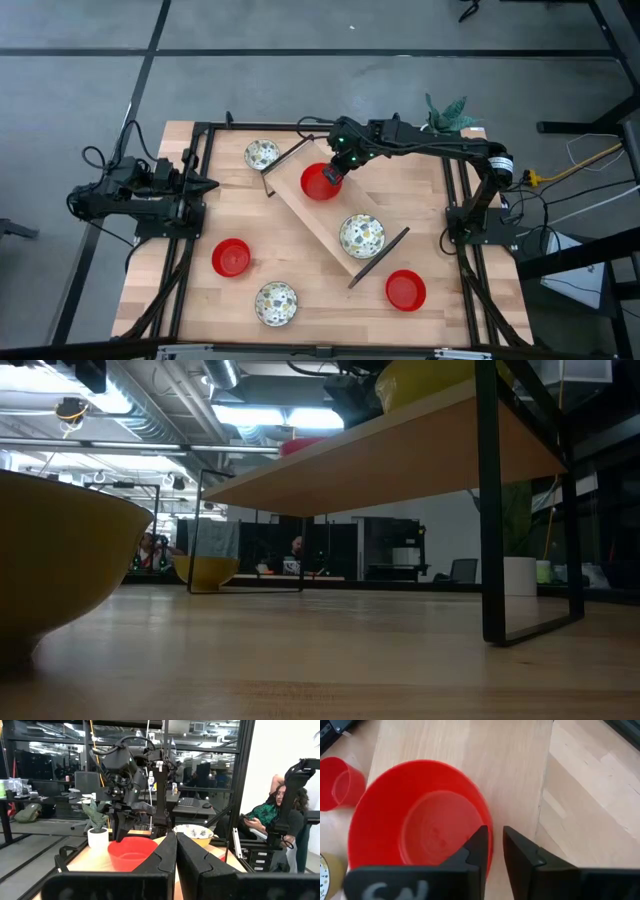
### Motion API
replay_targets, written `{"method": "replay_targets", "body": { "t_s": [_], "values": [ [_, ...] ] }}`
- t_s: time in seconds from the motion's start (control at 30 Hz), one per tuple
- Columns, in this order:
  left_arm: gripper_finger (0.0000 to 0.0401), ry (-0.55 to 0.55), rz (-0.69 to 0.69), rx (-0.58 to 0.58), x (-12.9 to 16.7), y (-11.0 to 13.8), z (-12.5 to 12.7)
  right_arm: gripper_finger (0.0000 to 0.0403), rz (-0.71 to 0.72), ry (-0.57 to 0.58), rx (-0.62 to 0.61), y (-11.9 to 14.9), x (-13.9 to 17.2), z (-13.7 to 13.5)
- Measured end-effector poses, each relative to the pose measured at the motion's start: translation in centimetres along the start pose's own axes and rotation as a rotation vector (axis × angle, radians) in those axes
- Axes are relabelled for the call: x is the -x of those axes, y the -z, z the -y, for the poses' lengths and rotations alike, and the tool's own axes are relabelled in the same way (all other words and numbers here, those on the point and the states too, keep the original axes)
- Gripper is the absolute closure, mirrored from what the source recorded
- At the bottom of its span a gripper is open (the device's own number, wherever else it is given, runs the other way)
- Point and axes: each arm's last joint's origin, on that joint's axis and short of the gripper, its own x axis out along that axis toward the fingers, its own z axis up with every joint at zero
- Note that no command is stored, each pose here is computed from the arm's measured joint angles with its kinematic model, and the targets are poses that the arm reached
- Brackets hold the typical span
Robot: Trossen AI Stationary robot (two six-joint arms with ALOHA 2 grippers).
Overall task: Pick & Place Mini bowls
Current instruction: Put the top red bowl on the shelf, then stack the right red bowl on top of the red bowl on the shelf
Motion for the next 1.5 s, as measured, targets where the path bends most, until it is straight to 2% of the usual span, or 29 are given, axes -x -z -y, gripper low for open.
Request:
{"method": "replay_targets", "body": {
  "t_s": [0.4, 0.6, 0.8, 0.93, 1.23, 1.5],
  "values": [
    [0.0397, 0.0, 0.0, 0.0, 0.0, 0.0, 0.0, 0.0336, 0.019, -0.018, 0.021, -0.2, 0.3, -0.1],
    [0.0397, 0.0, 0.0, 0.0, 0.0, 0.0, 0.0, 0.0284, 0.079, -0.033, 0.041, -0.1, 2.2, -0.7],
    [0.0397, 0.0, 0.0, 0.0, 0.0, 0.0, 0.0, 0.0218, 0.151, -0.04, 0.185, 0.7, 5.0, -1.9],
    [0.0397, 0.0, 0.0, 0.0, 0.0, 0.0, 0.0, 0.0195, 0.159, -0.013, 0.292, 1.6, 6.4, -2.6],
    [0.0397, 0.0, 0.0, 0.0, 0.0, 0.0, 0.0, 0.0186, 0.066, -0.023, 0.435, 4.2, 9.0, -3.5],
    [0.0397, 0.0, 0.0, 0.0, 0.0, 0.0, 0.0, 0.0186, 0.071, -0.047, 0.541, 5.9, 12.4, -3.1]
  ]
}}
